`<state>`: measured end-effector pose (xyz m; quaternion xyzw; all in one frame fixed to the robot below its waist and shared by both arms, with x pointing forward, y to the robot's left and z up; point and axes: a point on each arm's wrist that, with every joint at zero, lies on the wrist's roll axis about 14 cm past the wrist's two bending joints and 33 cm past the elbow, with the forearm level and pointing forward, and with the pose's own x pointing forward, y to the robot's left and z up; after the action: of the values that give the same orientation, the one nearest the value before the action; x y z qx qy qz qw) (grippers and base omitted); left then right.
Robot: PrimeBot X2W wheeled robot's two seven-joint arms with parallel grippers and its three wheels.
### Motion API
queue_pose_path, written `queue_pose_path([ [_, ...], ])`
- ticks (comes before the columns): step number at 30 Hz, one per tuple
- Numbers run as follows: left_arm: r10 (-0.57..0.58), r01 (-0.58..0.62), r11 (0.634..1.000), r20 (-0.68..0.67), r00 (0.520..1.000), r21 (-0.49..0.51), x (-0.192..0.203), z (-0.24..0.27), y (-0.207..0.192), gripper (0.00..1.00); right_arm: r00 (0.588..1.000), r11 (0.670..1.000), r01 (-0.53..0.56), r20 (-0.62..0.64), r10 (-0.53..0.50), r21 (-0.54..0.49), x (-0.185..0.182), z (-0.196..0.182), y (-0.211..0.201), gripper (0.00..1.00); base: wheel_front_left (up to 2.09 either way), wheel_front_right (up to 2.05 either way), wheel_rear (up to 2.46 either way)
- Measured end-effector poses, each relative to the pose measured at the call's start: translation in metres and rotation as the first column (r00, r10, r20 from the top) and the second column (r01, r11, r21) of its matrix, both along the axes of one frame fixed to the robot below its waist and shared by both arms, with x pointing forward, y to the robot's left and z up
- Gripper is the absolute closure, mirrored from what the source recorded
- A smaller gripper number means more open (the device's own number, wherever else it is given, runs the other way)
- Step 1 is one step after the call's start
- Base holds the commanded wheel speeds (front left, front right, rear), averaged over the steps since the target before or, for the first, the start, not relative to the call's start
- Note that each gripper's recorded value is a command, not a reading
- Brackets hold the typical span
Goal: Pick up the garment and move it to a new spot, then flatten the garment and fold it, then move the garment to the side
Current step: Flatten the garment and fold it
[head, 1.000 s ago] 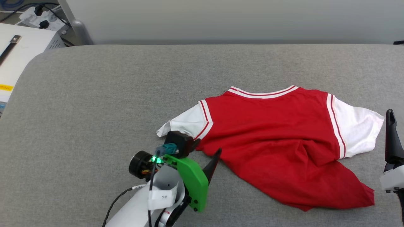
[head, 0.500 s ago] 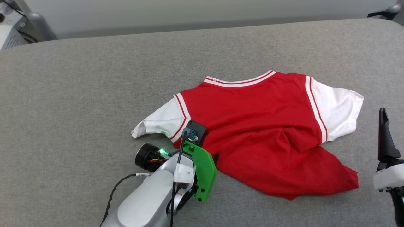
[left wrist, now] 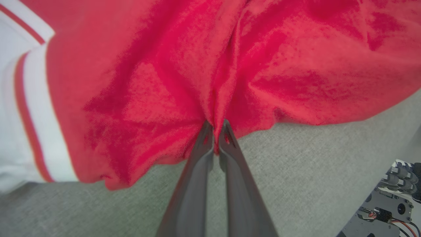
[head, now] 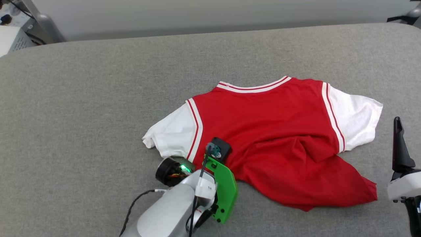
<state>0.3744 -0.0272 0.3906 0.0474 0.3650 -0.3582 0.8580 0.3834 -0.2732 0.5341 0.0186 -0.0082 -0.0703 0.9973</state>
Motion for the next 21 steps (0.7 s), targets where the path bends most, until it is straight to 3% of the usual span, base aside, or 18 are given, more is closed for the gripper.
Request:
queue_pose_path([
  [9, -0.087, 0.085, 0.995, -0.064, 0.994, -0.043, -0.056, 0.009, -0.019, 1.00, 0.999, 0.999, -0.046, 0.029, 0.045, 0.016, 0.001, 0.010, 0.015, 0.00, 0.00, 0.00, 0.00],
  [10, -0.086, 0.084, 0.996, -0.065, 0.994, -0.042, -0.059, 0.008, -0.018, 0.59, 0.998, 0.999, -0.049, 0.032, 0.049, 0.016, 0.001, 0.012, 0.016, 0.00, 0.00, 0.00, 0.00],
  [11, -0.081, 0.078, 0.996, -0.058, 0.995, -0.046, -0.059, 0.009, -0.017, 0.00, 0.998, 0.998, -0.054, 0.034, 0.053, 0.017, 0.002, 0.012, 0.018, 0.00, 0.00, 0.00, 0.00],
  [16, 0.001, 0.005, 0.991, 0.045, 0.999, -0.131, -0.043, 0.031, -0.014, 0.00, 0.997, 0.998, -0.064, 0.040, 0.063, 0.020, 0.002, 0.014, 0.021, 0.00, 0.00, 0.00, 0.00],
  [21, 0.239, -0.190, 0.955, 0.217, 0.946, -0.227, 0.006, 0.067, 0.030, 0.00, 0.997, 0.997, -0.071, 0.045, 0.070, 0.020, 0.001, 0.017, 0.023, 0.00, 0.00, 0.00, 0.00],
])
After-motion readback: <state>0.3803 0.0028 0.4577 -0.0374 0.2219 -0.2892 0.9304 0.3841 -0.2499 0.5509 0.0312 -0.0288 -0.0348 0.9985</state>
